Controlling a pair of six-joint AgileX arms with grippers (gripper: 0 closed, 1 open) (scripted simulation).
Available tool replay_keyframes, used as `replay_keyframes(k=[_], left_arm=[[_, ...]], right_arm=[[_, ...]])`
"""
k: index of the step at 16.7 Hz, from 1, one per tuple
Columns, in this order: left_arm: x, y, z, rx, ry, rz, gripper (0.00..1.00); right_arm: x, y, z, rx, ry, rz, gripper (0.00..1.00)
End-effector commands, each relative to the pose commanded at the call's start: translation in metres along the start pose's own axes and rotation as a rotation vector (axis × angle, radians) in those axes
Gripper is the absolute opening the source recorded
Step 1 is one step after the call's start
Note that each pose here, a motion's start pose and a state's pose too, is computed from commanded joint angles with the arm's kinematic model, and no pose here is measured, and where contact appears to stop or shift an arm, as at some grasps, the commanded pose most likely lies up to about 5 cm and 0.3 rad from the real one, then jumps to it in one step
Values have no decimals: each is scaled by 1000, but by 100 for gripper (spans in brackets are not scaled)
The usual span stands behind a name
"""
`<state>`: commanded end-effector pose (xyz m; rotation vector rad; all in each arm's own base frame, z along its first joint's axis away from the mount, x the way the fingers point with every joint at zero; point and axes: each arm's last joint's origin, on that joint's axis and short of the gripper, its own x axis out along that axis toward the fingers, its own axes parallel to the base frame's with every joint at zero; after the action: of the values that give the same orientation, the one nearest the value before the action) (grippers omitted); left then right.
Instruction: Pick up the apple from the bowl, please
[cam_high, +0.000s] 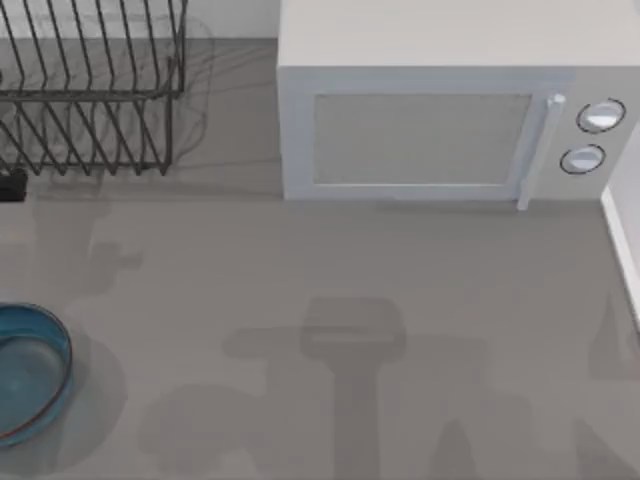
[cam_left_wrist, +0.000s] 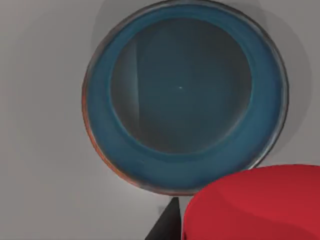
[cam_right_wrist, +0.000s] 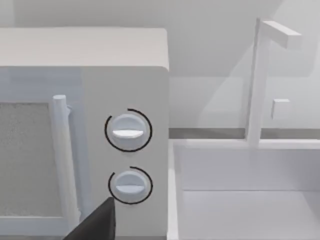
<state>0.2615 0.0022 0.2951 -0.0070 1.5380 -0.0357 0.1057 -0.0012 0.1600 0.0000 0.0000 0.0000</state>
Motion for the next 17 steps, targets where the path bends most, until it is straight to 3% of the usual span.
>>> replay_keyframes(k=[3,6,13,17], left_arm=[[-51,-2,-15,0,-19,1,0],[-77,-3,-29,1,-39,1,0],[-77,-5,-27,-2,-35,2,0],[-53,-43,-7,-2,-5,2,0]], right_arm=[[0,0,0,0,0,0,100],[0,0,0,0,0,0,100],[0,0,0,0,0,0,100],[0,0,0,0,0,0,100]])
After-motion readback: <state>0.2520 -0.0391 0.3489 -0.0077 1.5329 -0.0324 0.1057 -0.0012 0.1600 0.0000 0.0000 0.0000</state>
